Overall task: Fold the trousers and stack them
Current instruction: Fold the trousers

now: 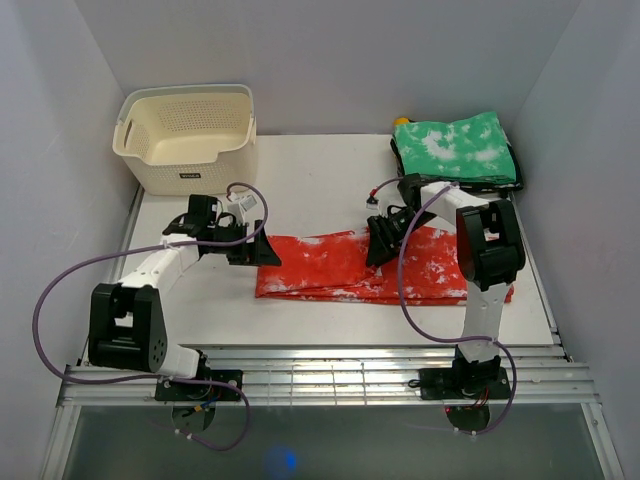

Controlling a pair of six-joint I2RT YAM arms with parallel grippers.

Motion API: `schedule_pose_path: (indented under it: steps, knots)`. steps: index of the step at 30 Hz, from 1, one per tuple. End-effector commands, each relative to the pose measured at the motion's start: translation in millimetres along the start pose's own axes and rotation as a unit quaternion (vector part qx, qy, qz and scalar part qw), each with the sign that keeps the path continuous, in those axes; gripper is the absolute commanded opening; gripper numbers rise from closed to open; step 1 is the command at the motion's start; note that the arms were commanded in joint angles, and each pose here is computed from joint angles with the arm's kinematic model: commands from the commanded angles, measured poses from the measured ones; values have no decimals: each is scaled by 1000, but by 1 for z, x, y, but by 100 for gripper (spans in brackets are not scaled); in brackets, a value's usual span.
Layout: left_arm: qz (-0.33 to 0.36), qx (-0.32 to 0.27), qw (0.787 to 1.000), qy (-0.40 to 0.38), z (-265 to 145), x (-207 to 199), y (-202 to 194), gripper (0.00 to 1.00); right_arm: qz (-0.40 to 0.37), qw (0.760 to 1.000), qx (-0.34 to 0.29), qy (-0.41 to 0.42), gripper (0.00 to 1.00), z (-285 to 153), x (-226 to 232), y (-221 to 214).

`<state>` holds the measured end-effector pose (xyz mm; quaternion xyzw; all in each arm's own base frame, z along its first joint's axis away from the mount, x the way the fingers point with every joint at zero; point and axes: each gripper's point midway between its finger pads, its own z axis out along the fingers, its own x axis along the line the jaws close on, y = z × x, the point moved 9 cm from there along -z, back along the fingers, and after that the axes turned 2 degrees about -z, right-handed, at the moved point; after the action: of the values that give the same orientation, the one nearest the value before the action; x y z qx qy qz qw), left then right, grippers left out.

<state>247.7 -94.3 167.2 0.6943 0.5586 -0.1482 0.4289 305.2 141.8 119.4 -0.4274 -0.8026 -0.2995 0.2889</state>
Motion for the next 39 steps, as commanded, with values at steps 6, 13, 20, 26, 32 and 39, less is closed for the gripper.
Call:
schedule_pose_path:
  steps: [6,13,20,26,32,39]
  knots:
    - [227,-12,972,54,-27,0,-8,93,7,1000,-2,-21,59,-5,11,-5]
    - [417,-29,904,93,-44,0,5,83,3,998,-16,-66,68,-16,20,-15]
    - [435,-35,891,123,-45,4,22,84,45,996,-9,-74,81,-5,7,-16]
    - [421,-41,896,135,-46,4,27,86,71,997,4,-23,75,13,-5,-12]
    - [406,-40,901,145,-44,8,25,86,73,997,4,14,55,18,1,-14]
    - [384,-43,912,136,-39,9,24,85,77,996,3,33,24,18,8,-16]
